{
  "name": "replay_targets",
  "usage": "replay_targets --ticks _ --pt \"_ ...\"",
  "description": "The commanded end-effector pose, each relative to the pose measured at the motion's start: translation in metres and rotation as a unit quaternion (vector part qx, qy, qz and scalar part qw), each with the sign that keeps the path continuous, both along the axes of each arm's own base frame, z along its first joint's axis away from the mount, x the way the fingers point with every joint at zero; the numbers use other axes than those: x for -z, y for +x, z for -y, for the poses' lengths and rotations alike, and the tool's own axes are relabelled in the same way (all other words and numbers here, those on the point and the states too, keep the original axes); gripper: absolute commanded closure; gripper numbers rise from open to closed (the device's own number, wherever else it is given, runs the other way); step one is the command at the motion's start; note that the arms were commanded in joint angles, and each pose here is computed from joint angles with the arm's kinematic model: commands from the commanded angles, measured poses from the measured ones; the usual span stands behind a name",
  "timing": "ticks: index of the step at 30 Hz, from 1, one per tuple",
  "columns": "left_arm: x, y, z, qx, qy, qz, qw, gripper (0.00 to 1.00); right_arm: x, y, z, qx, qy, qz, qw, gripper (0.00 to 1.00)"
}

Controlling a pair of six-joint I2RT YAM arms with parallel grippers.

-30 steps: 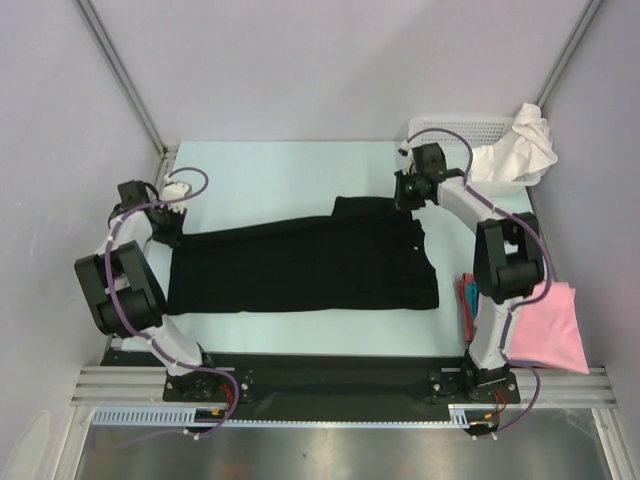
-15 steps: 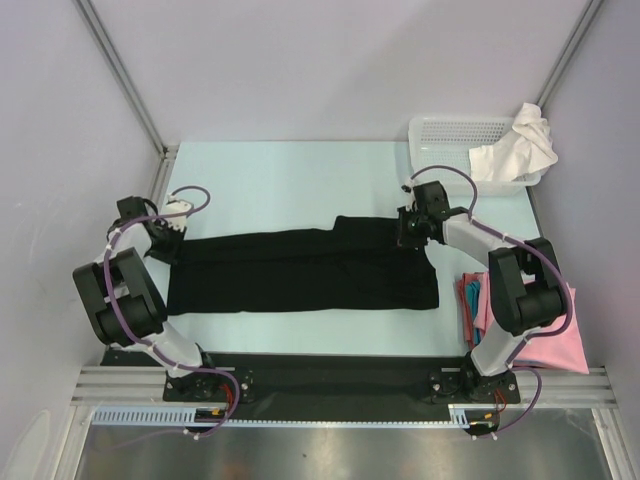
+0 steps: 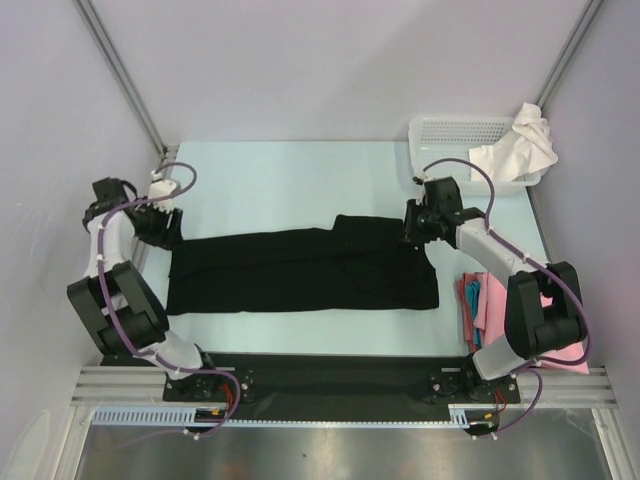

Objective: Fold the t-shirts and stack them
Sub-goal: Fold the tshirt

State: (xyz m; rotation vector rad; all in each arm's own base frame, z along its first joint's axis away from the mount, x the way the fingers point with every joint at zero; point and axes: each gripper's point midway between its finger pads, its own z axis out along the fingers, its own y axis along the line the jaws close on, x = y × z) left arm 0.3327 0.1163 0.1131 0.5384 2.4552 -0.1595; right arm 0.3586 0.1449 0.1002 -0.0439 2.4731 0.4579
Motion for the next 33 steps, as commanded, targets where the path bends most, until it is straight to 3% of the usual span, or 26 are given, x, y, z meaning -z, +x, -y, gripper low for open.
replay_targets --ticks 1,4,7,10,14,16,17,20,22,25,28,33 --pt "-0.051 0.028 0.058 0.039 -0.033 0.067 0.996 0.38 -0.014 0.014 0.010 0.037 0.029 0.009 0.999 0.83" --pt "-0.061 0.057 0.134 0.089 -0.047 0.083 0.991 0.47 -0.008 0.031 0.018 0.061 0.041 0.004 0.997 0.88" --pt "-0.051 0.071 0.220 0.161 -0.052 0.058 0.984 0.52 0.000 0.044 0.017 0.060 0.033 0.004 0.998 0.77" --pt "-0.024 0.067 0.300 0.237 -0.053 0.029 0.970 0.45 0.021 0.046 0.018 0.057 0.021 -0.016 0.998 0.67" --pt "0.014 0.056 0.348 0.286 -0.019 0.005 0.958 0.40 0.038 0.038 0.024 0.063 0.005 -0.035 0.997 0.59" --pt "0.033 0.049 0.357 0.300 -0.002 -0.007 0.954 0.40 0.048 0.031 0.029 0.068 -0.006 -0.050 0.996 0.64" --pt "0.045 0.041 0.366 0.314 0.006 -0.016 0.949 0.40 0.051 0.030 0.033 0.074 -0.013 -0.052 0.996 0.77" --pt "0.063 0.037 0.371 0.322 0.028 -0.017 0.946 0.46 0.056 0.024 0.040 0.088 -0.011 -0.056 0.995 0.99" --pt "0.070 0.035 0.368 0.320 0.037 -0.018 0.946 0.56 0.055 0.023 0.044 0.092 -0.010 -0.054 0.994 1.00" --pt "0.072 0.030 0.366 0.326 0.037 -0.021 0.945 0.84 0.057 0.019 0.046 0.091 -0.011 -0.060 0.994 1.00" --pt "0.073 0.018 0.364 0.339 0.031 -0.029 0.940 1.00 0.057 0.013 0.052 0.098 -0.023 -0.066 0.993 1.00" --pt "0.066 0.005 0.357 0.359 0.031 -0.019 0.933 1.00 0.047 0.009 0.055 0.096 -0.026 -0.055 0.994 1.00"
